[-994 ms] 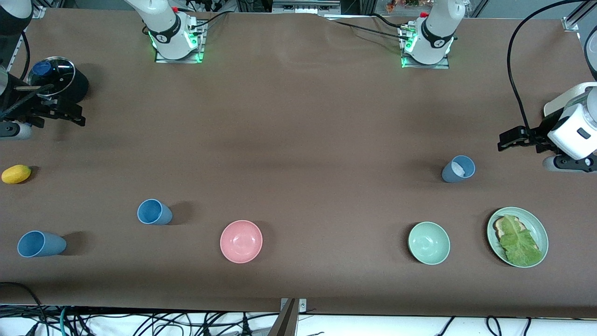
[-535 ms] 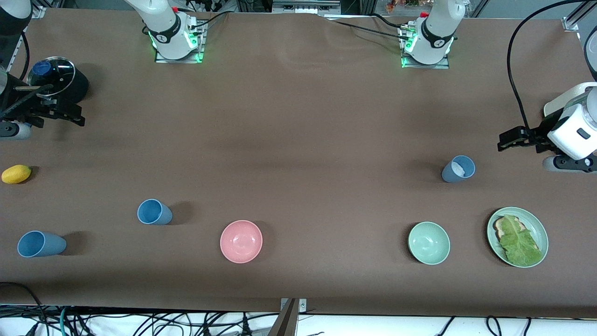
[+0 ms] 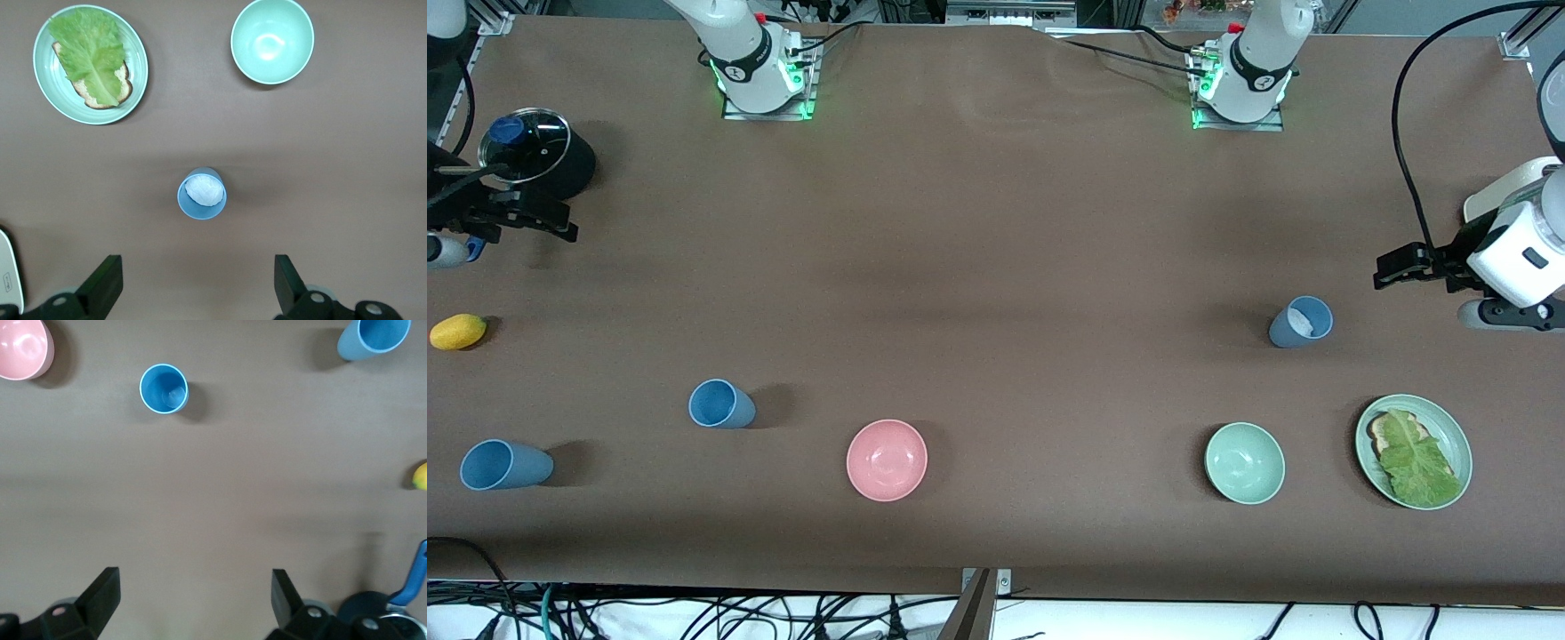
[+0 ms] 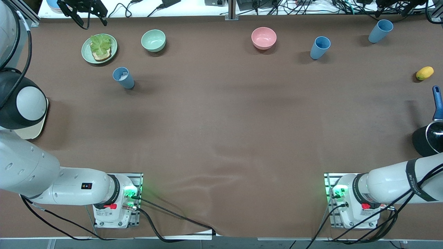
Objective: Stack blue cups with both arms
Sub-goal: 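Grasp a blue cup with the right gripper while the left gripper grasps another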
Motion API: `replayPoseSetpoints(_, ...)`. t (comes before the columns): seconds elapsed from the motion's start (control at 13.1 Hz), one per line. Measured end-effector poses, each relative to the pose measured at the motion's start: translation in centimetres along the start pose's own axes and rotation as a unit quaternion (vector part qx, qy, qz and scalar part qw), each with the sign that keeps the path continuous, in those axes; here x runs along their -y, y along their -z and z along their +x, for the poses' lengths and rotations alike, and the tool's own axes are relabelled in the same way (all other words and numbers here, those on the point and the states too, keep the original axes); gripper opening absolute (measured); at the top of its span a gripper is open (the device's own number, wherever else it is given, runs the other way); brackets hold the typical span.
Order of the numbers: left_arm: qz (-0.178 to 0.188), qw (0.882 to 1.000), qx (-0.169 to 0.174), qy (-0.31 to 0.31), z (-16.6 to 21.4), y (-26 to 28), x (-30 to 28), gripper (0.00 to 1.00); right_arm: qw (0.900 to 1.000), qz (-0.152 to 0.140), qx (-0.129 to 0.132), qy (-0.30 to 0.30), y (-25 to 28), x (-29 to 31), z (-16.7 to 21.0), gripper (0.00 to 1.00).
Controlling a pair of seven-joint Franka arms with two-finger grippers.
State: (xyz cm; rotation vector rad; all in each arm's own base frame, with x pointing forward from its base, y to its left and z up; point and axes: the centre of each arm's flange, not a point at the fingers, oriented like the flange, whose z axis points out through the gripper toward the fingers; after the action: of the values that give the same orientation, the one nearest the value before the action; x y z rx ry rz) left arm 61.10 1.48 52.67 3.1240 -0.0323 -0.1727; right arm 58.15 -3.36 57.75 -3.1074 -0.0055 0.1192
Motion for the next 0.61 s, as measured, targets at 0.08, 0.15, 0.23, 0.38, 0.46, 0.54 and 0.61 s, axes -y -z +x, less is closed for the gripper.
replayPoseSetpoints(0.08,0.000,1.000,0.009,0.000,0.4,-1.1,0.0,1.00,1.000,0.006,0.010,-0.006,-1.3,-0.5,0.7,1.00)
replayPoseSetpoints(0.15,0.000,1.000,0.015,0.000,0.9,-2.5,0.0,1.00,1.000,0.008,0.017,-0.008,-3.2,-0.7,1.8,1.00)
replayPoseSetpoints(0.23,0.001,1.000,0.015,0.001,1.4,-4.2,0.1,1.00,1.000,0.007,0.023,-0.008,-5.1,-0.7,3.0,1.00)
replayPoseSetpoints(0.38,0.001,1.000,0.004,0.009,1.6,-8.2,1.1,1.00,0.999,0.004,0.031,-0.005,-8.7,-0.3,5.1,1.00)
replayPoseSetpoints(0.46,0.001,1.000,-0.004,0.015,1.3,-10.4,2.1,1.00,1.000,0.003,0.028,-0.003,-10.0,-0.1,5.9,1.00)
replayPoseSetpoints(0.54,0.001,1.000,-0.009,0.021,0.7,-12.8,3.3,1.00,1.000,0.001,0.022,-0.002,-11.1,0.0,6.7,1.00)
replayPoseSetpoints(0.61,0.000,1.000,-0.010,0.026,-0.1,-15.1,4.7,1.00,1.000,0.000,0.013,-0.002,-11.9,0.1,7.5,1.00)
